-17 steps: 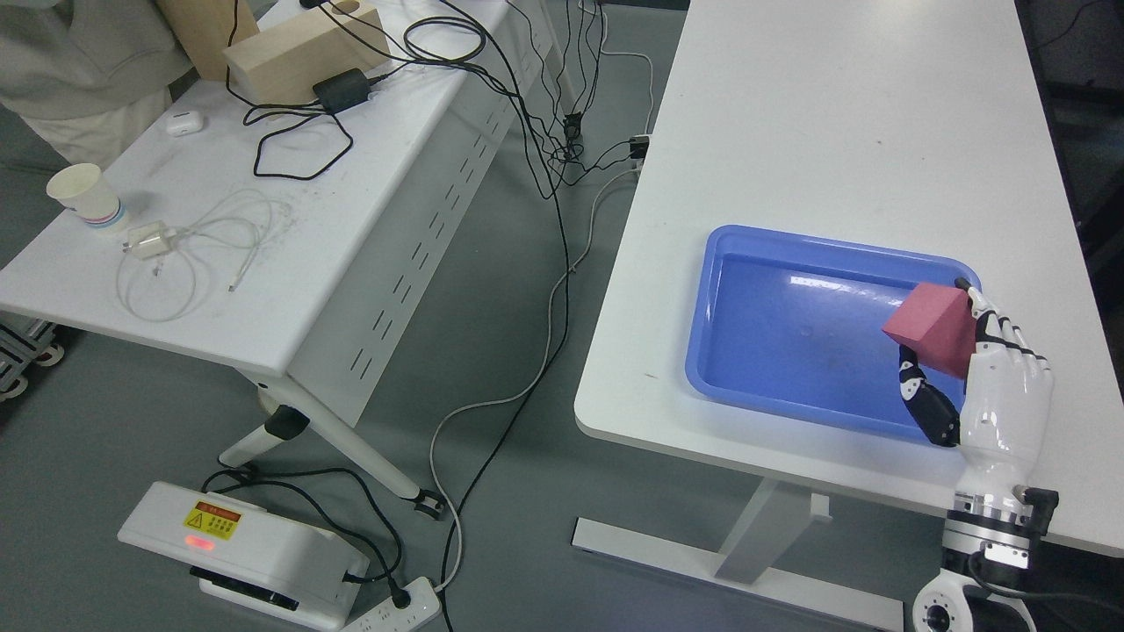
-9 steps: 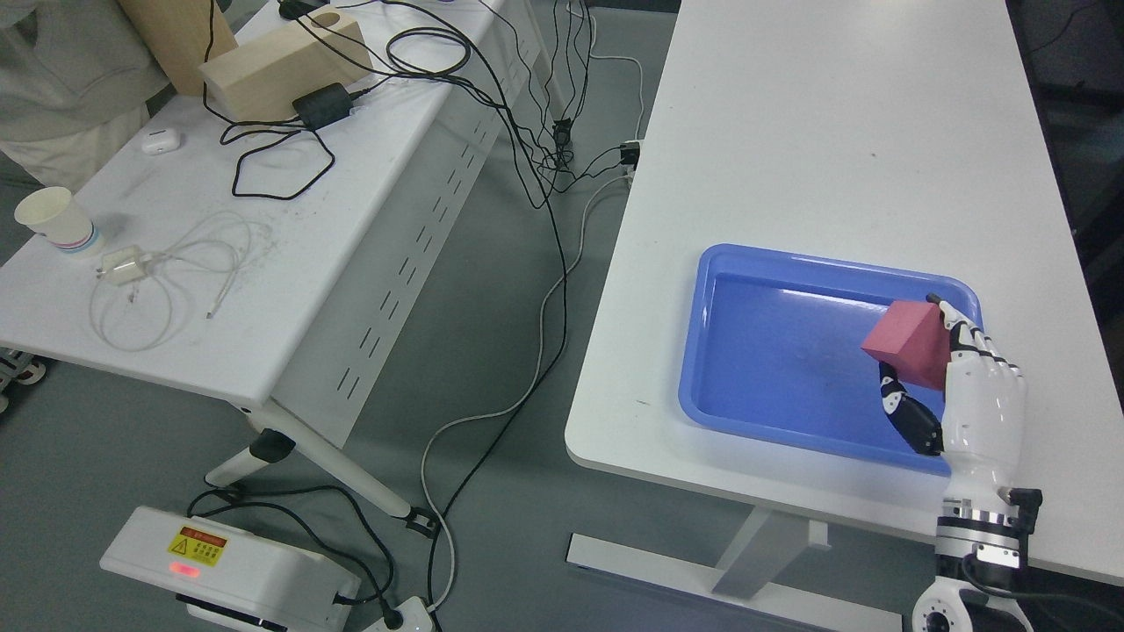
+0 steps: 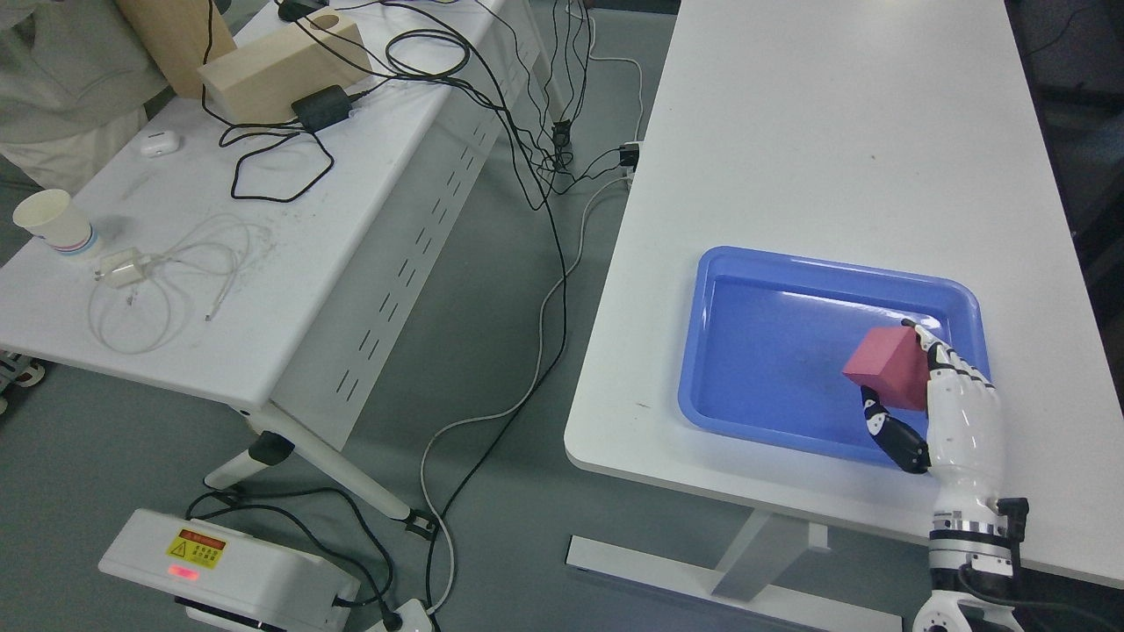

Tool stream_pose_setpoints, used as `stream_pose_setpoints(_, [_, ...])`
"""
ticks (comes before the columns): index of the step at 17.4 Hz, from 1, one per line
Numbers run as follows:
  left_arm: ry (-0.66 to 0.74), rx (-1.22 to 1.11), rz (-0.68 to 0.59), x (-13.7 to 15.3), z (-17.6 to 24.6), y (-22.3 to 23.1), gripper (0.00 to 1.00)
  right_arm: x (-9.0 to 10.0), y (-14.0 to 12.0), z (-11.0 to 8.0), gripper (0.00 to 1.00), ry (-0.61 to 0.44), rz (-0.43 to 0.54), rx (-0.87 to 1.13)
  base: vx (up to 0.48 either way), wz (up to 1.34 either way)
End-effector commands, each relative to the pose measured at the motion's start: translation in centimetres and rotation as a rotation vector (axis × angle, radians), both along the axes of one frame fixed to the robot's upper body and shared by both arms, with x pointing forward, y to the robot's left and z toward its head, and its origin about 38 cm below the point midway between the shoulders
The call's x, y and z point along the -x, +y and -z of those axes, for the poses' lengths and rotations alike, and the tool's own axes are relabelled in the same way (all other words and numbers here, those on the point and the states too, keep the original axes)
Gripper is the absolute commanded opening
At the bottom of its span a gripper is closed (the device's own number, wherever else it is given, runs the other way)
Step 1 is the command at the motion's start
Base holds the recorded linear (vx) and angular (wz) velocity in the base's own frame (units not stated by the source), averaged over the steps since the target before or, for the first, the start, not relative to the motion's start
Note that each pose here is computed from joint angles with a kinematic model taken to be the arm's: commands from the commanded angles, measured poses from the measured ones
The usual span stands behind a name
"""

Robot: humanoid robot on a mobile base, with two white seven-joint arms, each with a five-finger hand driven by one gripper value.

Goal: Pick pink block from left shelf to tray
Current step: 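Open the right hand and release the pink block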

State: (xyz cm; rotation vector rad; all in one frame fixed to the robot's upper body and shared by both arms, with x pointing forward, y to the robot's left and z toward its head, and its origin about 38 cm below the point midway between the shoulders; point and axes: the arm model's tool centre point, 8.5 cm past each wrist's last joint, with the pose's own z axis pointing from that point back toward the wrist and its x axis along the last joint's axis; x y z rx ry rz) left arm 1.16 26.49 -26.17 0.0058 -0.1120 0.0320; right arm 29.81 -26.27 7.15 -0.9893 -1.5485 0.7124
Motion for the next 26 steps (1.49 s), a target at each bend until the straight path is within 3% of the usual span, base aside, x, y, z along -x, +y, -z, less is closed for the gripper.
stream_pose_setpoints(1, [-0.049, -0.018, 0.004, -2.7, -0.2, 1.1, 1.00, 0.2, -0.9, -0.3, 0.66, -0.024, -0.017, -0.093, 0.000, 0.00])
stream_pose_setpoints(9, [-0.049, -0.018, 0.004, -2.7, -0.2, 1.1, 1.00, 0.2, -1.2, -0.6, 0.99, -0.058, -0.030, -0.216, 0.000, 0.00])
stream_pose_setpoints(16, [-0.049, -0.018, 0.006, -2.7, -0.2, 1.1, 1.00, 0.2, -3.5, -1.2, 0.99, -0.130, 0.009, -0.513, -0.009, 0.00])
stream_pose_setpoints(23, [-0.049, -0.018, 0.004, -2.7, -0.2, 1.1, 1.00, 0.2, -3.9, -1.0, 0.99, -0.108, 0.013, -0.541, -0.085, 0.00])
stream_pose_setpoints(26, [-0.049, -0.018, 0.004, -2.7, -0.2, 1.1, 1.00, 0.0, -4.5, -0.3, 1.00, -0.062, 0.077, -0.617, -0.161, 0.10])
